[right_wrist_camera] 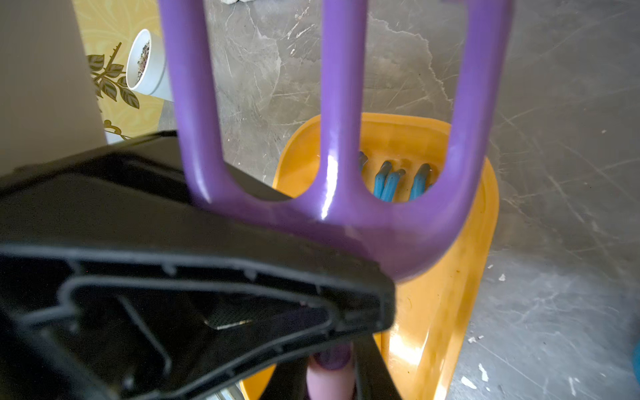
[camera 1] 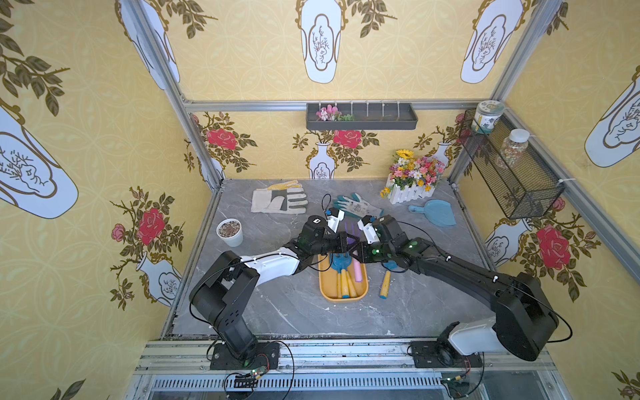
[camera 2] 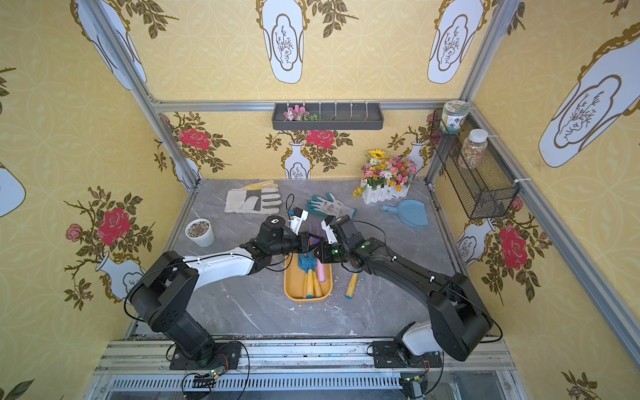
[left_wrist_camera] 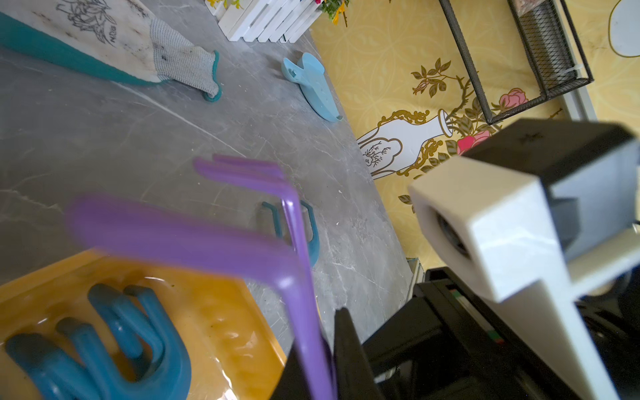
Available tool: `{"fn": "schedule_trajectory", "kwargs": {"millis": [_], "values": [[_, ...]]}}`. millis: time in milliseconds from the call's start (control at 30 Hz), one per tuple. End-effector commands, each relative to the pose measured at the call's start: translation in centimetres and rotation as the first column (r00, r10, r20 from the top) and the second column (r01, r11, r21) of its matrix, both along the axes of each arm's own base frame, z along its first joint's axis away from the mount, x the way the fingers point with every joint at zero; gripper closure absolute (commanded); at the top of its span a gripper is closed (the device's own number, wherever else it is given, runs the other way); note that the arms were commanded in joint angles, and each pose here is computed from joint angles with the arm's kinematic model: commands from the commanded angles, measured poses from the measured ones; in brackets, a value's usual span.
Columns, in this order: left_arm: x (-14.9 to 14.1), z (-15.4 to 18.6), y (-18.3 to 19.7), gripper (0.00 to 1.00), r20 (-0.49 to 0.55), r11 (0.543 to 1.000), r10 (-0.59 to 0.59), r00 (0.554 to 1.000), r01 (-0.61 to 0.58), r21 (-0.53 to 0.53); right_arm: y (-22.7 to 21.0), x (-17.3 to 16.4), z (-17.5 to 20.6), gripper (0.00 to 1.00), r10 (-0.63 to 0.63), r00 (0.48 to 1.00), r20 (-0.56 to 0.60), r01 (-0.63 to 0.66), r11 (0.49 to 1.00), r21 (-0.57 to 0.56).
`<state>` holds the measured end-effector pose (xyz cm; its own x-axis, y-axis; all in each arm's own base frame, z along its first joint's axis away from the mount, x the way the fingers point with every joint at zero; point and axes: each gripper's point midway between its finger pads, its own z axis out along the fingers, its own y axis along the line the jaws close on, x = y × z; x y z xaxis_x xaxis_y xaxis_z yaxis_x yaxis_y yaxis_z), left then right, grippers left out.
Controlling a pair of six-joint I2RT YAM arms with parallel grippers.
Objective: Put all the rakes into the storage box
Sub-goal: Place the rake in the storage box.
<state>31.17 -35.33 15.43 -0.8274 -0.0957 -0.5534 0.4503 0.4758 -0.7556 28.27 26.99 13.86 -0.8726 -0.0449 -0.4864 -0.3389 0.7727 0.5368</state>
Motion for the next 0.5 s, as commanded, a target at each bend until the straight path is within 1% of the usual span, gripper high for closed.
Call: {"fn": "schedule_trajectory", "kwargs": {"millis": [0, 33, 100, 133, 200, 300, 467], "values": [[-0.3, -1.3, 1.1, 1.0, -0.002, 0.998, 0.027, 1.0, -0.027, 0.057, 1.0, 0.8, 1.3, 0.96, 0.006, 0.999, 0.051, -0.008, 0.998, 0.054], [-0.4, -1.4, 1.4, 1.0, 0.0, 0.997, 0.035, 0.999, -0.035, 0.065, 1.0, 0.9, 1.3, 0.89, 0.005, 0.999, 0.052, -0.008, 0.999, 0.053], [-0.7, -1.8, 1.9, 1.0, -0.004, 0.996, 0.048, 0.999, -0.047, 0.081, 1.0, 1.0, 1.1, 0.71, 0.002, 0.999, 0.051, -0.005, 0.999, 0.051], [-0.9, -2.1, 2.3, 1.0, -0.006, 0.994, 0.056, 0.998, -0.055, 0.09, 1.0, 1.0, 1.1, 0.64, -0.002, 0.999, 0.049, -0.001, 0.999, 0.05], [-1.3, -2.6, 2.8, 1.0, -0.013, 0.992, 0.067, 0.998, -0.066, 0.105, 0.8, 1.1, 0.9, 0.56, -0.013, 0.999, 0.046, 0.011, 0.999, 0.045], [-1.9, -3.4, 3.7, 1.0, -0.021, 0.989, 0.085, 0.996, -0.082, 0.125, 0.6, 1.1, 0.7, 0.55, -0.019, 0.999, 0.049, 0.017, 0.999, 0.038], [-2.5, -4.4, 4.8, 1.0, -0.034, 0.982, 0.109, 0.993, -0.102, 0.157, 0.2, 0.9, 0.5, 0.55, -0.021, 0.998, 0.052, 0.019, 0.999, 0.026]]}}
